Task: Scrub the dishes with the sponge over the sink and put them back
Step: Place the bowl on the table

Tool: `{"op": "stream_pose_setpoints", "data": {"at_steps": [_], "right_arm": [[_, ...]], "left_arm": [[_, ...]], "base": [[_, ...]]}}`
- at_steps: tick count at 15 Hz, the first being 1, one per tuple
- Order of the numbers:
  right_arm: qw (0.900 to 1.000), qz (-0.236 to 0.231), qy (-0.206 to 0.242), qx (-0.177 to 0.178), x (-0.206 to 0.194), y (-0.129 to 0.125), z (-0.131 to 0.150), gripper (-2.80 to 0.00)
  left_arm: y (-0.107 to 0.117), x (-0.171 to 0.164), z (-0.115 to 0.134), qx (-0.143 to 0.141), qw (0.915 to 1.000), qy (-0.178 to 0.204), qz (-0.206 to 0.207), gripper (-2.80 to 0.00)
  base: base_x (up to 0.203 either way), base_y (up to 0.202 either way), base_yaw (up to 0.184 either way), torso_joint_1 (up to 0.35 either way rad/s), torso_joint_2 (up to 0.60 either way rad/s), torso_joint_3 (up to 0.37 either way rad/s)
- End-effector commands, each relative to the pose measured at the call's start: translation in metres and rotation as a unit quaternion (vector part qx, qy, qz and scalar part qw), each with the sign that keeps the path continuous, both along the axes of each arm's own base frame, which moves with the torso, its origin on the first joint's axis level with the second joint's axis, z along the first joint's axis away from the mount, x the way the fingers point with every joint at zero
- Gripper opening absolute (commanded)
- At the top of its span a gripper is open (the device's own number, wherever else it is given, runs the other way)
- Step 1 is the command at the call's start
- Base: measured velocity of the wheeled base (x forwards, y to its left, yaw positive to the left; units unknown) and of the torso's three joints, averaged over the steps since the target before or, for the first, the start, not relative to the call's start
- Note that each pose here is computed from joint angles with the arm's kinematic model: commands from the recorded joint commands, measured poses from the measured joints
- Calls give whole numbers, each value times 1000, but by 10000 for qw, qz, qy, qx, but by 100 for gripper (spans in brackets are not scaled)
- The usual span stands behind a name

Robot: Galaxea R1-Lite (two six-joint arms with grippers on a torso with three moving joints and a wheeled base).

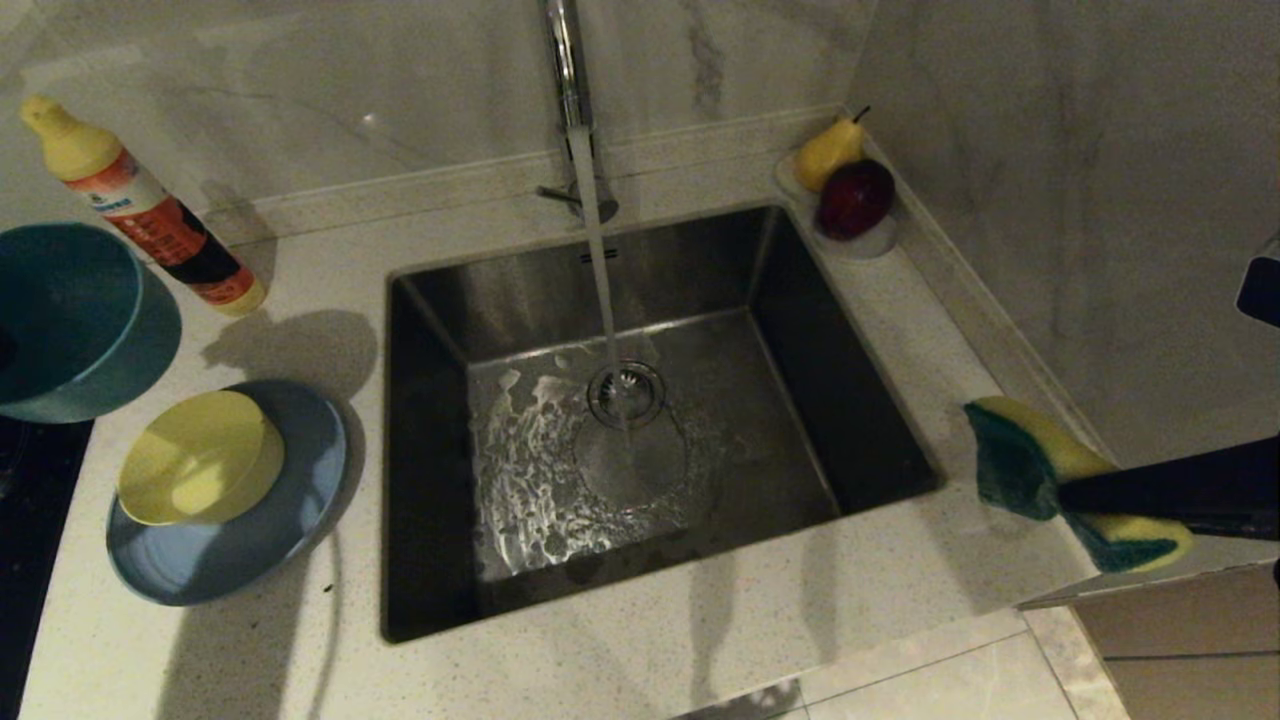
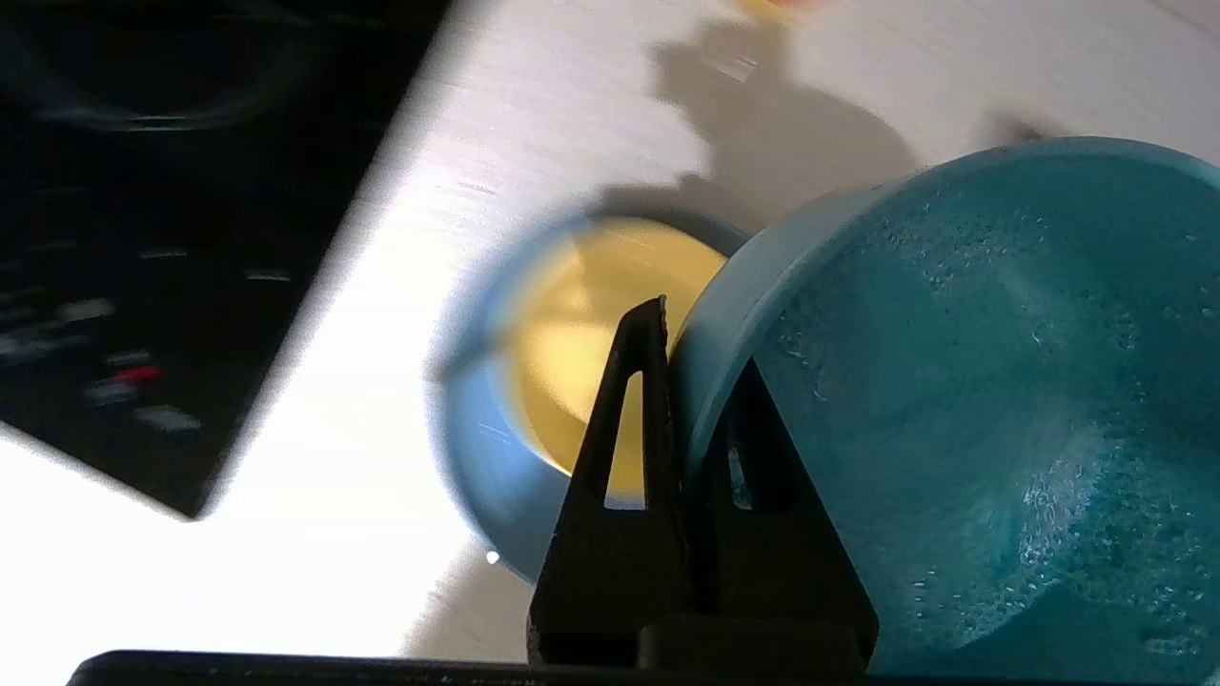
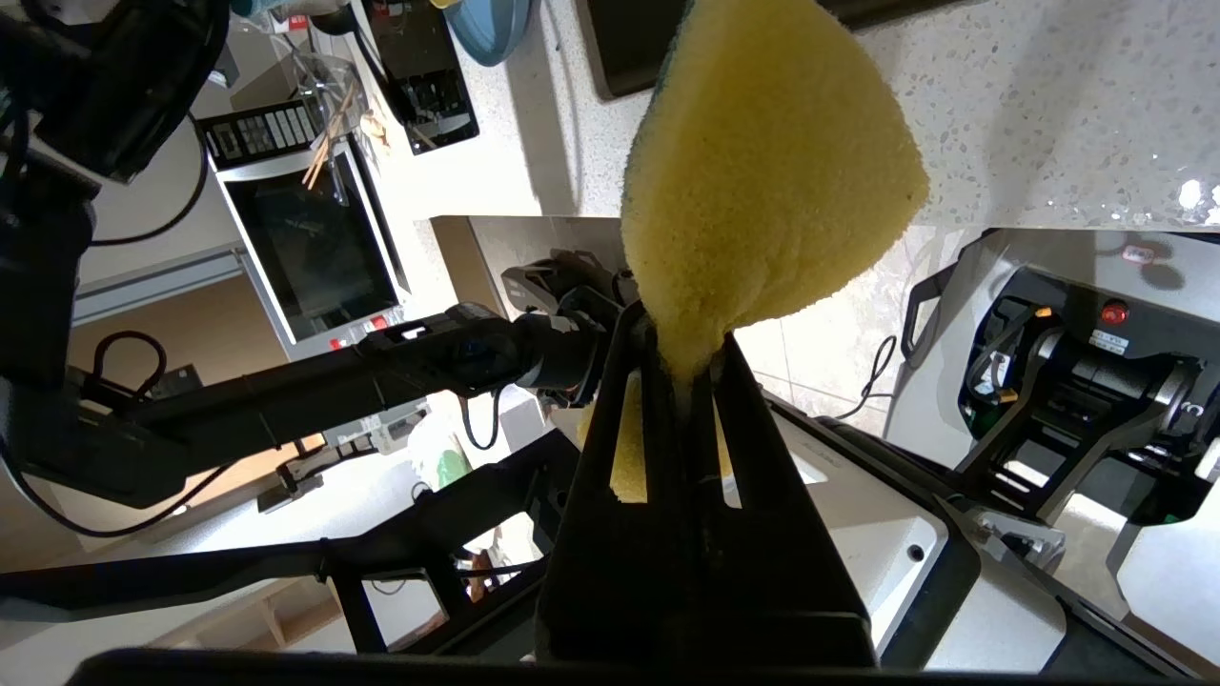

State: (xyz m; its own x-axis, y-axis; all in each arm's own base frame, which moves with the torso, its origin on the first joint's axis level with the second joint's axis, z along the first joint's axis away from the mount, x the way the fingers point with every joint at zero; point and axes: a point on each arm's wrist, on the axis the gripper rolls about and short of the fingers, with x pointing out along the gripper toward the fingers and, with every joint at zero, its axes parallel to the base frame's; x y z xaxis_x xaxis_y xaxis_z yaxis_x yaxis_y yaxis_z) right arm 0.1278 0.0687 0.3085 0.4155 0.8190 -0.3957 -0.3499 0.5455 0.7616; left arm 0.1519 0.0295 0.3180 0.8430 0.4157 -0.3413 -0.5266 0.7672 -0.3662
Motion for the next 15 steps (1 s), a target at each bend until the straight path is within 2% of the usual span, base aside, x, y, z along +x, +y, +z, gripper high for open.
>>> {"op": "stream_pose_setpoints", "data": {"at_steps": [1, 5, 7, 10, 12, 15], "right_arm": [[10000, 17, 51, -10, 3, 1, -1, -280], [9999, 31, 137, -56, 6, 3, -7, -280], [9996, 54, 239, -102, 13, 6, -20, -280], [9998, 100, 169, -48, 17, 8, -19, -280], [9997, 151, 189, -29, 15, 7, -20, -280], [9994, 260, 216, -53, 14, 7, -25, -280]], "left_arm": [[26, 20, -12, -120, 9973, 329, 639, -280], [57, 51, -30, -276, 9916, 594, 1113, -280], [75, 75, -46, -502, 9882, 735, 1245, -280], [117, 101, -65, -889, 9789, 848, 1635, -280], [145, 107, -69, -1161, 9726, 746, 1872, -280], [174, 103, -69, -1420, 9644, 510, 2174, -280]], "base": [[0, 0, 0, 0, 0, 0], [0, 0, 0, 0, 0, 0], [0, 0, 0, 0, 0, 0], [0, 0, 0, 0, 0, 0], [0, 0, 0, 0, 0, 0], [0, 0, 0, 0, 0, 0]]}}
